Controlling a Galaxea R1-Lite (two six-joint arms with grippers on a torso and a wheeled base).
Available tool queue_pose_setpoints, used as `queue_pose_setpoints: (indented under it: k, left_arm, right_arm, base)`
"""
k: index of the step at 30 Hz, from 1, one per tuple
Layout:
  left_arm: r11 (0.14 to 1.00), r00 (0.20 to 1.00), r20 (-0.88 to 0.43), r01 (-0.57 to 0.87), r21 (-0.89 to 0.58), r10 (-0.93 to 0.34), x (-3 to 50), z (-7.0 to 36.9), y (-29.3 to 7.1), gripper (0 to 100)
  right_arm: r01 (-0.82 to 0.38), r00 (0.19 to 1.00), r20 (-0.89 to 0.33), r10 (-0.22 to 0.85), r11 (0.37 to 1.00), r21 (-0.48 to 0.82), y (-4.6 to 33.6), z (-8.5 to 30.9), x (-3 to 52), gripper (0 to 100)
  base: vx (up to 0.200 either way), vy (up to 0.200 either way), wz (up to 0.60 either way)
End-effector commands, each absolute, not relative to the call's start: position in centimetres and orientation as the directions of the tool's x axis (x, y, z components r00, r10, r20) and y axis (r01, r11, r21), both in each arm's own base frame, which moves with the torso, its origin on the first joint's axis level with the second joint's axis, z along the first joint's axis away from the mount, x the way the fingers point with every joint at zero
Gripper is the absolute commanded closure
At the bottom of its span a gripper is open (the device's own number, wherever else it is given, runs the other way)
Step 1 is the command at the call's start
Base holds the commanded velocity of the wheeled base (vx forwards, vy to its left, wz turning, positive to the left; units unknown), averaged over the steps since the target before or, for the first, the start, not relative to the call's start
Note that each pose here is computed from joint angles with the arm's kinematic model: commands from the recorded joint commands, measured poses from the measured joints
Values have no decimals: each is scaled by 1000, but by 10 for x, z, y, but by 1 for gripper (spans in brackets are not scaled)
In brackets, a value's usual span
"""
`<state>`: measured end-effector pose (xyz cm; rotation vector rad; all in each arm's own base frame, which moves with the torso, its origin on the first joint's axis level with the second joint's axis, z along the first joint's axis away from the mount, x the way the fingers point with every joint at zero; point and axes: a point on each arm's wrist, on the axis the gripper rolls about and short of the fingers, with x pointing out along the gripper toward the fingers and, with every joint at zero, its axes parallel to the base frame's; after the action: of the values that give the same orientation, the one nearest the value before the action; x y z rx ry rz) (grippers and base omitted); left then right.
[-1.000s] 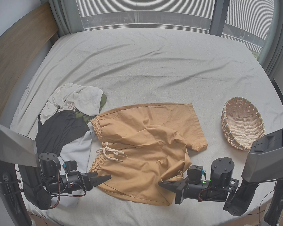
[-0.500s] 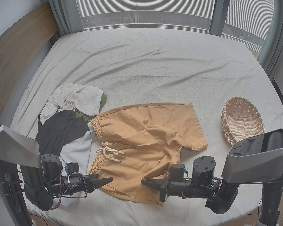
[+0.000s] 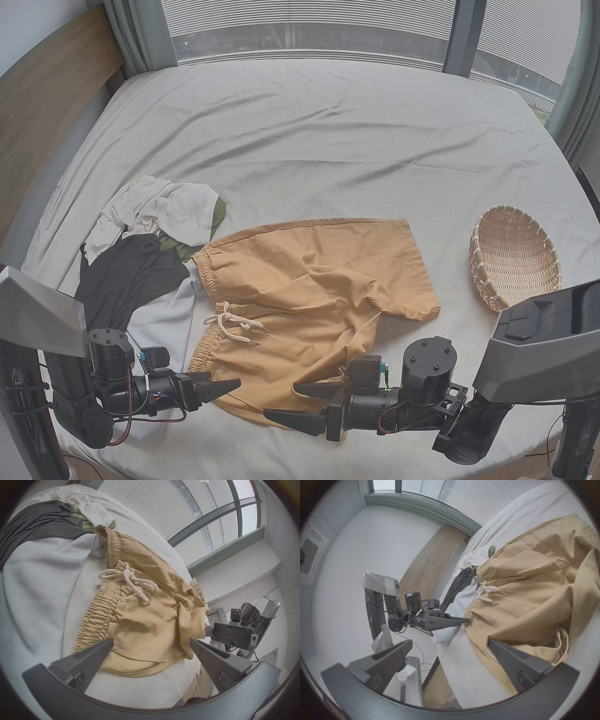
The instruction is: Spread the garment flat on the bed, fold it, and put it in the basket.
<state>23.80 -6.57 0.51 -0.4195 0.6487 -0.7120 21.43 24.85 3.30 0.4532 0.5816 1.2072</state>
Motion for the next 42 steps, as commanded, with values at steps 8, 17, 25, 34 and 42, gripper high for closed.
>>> queue_pose_setpoints:
  k: [8, 17, 25, 34, 42]
  left_arm:
    - [687, 577, -398, 465, -557, -713, 238, 5, -66, 0]
    - [689, 570, -408, 461, -559, -713, 238, 2, -67, 0]
    - [695, 559, -428, 464, -549, -711, 238, -5, -67, 0]
    - [696, 561, -426, 464, -548, -710, 238, -5, -66, 0]
    - [697, 560, -430, 460, -550, -709, 238, -6, -66, 0]
  right_arm:
    - [-711, 249, -88, 965, 243, 659, 233, 65, 222, 0]
    - [-682, 381, -163, 910, 395, 615, 210, 40, 245, 0]
    - [-668, 515, -152, 843, 507, 544, 186, 50, 255, 0]
    - [-604, 638, -191, 746, 638, 477, 164, 48, 257, 0]
    - [-586, 654, -201, 729, 657, 475, 154, 50, 254, 0]
  base:
    - [0, 0, 0]
    - [0, 0, 0]
    - [0, 0, 0]
    - [0, 0, 0]
    - [0, 0, 0]
